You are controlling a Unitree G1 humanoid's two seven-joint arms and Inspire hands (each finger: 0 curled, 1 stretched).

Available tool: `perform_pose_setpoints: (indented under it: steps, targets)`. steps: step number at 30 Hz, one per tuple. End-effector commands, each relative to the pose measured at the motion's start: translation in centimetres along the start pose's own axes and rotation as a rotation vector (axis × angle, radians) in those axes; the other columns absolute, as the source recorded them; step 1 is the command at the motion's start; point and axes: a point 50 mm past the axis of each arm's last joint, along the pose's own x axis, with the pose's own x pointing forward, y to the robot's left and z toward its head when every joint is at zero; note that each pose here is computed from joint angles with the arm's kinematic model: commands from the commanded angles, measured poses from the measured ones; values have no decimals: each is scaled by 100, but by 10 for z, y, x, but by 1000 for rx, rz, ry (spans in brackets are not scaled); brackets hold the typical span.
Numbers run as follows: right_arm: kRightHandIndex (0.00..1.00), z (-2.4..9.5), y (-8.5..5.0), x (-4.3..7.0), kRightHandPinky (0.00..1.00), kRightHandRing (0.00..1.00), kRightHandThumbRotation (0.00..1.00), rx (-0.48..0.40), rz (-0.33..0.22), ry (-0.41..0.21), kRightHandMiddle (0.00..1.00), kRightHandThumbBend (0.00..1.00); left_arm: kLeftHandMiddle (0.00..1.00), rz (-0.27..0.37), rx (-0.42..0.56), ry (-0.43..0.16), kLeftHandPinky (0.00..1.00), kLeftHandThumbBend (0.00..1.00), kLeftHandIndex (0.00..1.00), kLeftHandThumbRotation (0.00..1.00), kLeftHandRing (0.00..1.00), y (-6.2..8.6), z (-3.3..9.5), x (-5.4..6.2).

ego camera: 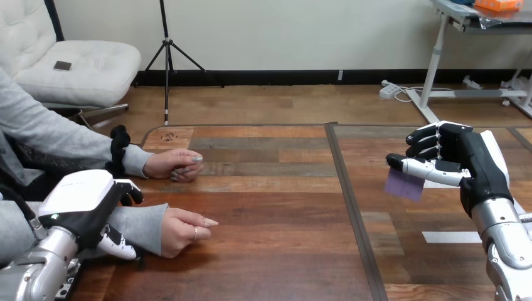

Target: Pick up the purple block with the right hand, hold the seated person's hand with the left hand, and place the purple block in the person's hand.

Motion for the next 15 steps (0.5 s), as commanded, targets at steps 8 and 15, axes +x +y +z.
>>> perform_pose_setpoints:
  steps: [8, 15]
  targets:
    - [44, 28, -4, 14, 35, 38, 0, 8, -38, -112, 43, 86, 55, 37, 4, 19, 44, 89, 52, 0, 51, 6, 2, 12]
    - [44, 28, -4, 15, 35, 38, 0, 6, -38, -111, 43, 86, 47, 22, -35, 35, 33, 83, 45, 0, 40, 5, 3, 13]
